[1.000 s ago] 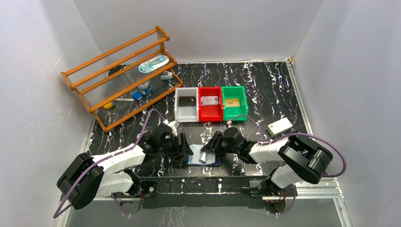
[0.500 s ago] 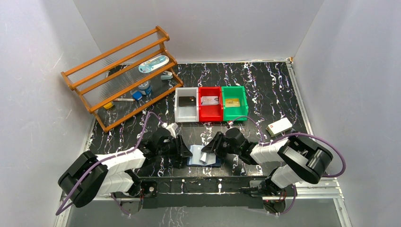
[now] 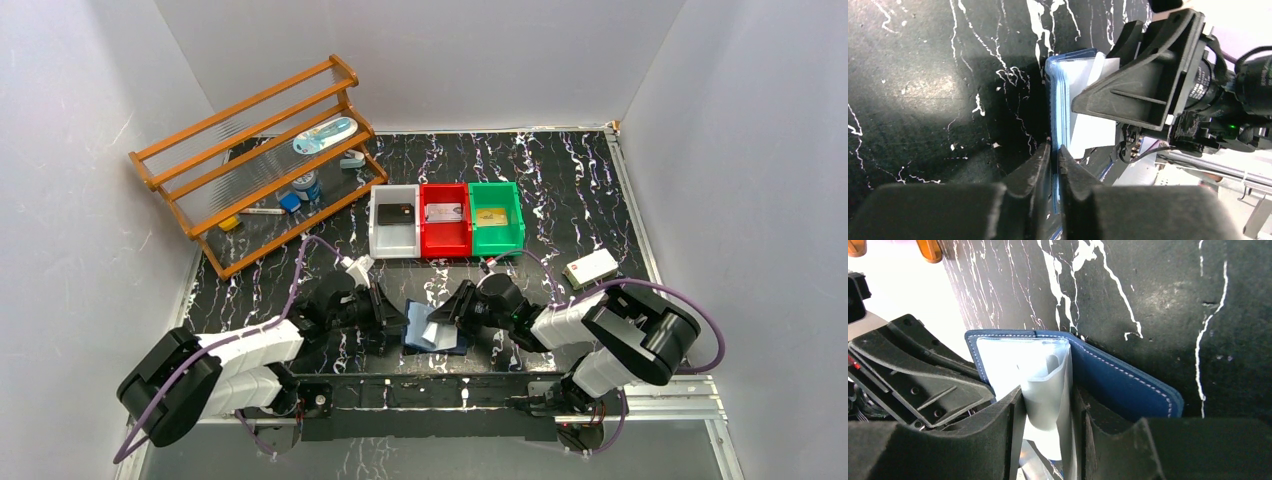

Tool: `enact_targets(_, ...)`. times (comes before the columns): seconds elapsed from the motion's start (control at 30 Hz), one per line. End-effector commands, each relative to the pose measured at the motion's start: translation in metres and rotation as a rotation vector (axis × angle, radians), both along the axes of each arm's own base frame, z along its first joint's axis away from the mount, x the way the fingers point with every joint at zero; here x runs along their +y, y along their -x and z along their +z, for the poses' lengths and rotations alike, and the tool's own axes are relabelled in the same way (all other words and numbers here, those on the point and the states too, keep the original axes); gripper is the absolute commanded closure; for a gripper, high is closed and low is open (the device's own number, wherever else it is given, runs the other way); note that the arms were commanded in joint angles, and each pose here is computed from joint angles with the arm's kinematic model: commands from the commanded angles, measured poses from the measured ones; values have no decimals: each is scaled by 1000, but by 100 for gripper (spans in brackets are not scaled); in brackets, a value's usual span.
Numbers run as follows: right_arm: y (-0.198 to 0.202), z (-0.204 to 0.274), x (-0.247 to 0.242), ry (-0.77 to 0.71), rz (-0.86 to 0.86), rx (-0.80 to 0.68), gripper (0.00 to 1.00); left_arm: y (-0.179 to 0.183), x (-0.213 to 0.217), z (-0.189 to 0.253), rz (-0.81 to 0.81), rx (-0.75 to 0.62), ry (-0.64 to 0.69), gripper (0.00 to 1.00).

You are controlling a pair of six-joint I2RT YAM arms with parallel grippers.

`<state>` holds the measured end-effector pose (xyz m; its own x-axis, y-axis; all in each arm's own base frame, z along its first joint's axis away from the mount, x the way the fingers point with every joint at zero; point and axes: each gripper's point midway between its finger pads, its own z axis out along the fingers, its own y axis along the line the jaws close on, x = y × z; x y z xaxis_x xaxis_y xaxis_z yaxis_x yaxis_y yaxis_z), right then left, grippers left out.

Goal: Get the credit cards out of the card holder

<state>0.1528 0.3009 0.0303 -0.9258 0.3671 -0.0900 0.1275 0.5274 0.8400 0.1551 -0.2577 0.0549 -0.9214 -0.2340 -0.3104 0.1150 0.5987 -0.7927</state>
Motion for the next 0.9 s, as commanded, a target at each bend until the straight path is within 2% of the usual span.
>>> enact_targets(0.0, 26, -43, -28, 147, 24, 114, 53, 0, -4, 17, -17, -56, 45, 97)
enact_targets(0.03, 24, -41, -27, 141, 29, 110, 52, 0, -3, 18, -19, -63, 43, 100)
enact_targets(0.17, 17, -23, -16, 102, 74, 53, 48, -1, -3, 22, -36, -82, 25, 100)
enact_targets(0.27, 9, -4, -8, 97, 100, -8, 41, -4, -1, 28, -42, -102, -15, 100)
enact_targets(0.37, -8, 27, 1, 108, 111, -98, 32, -11, 7, 37, -21, -138, -82, 100)
enact_targets(0.47, -16, 33, -10, 191, 88, -131, 27, -17, 17, 42, 9, -158, -143, 100)
enact_targets(0.63, -27, 49, -25, 272, 24, -166, 25, -18, 20, 44, -12, -156, -218, 100)
enact_targets(0.87, -34, 80, -34, 239, -57, -228, 24, -24, 26, 41, -3, -170, -416, 100)
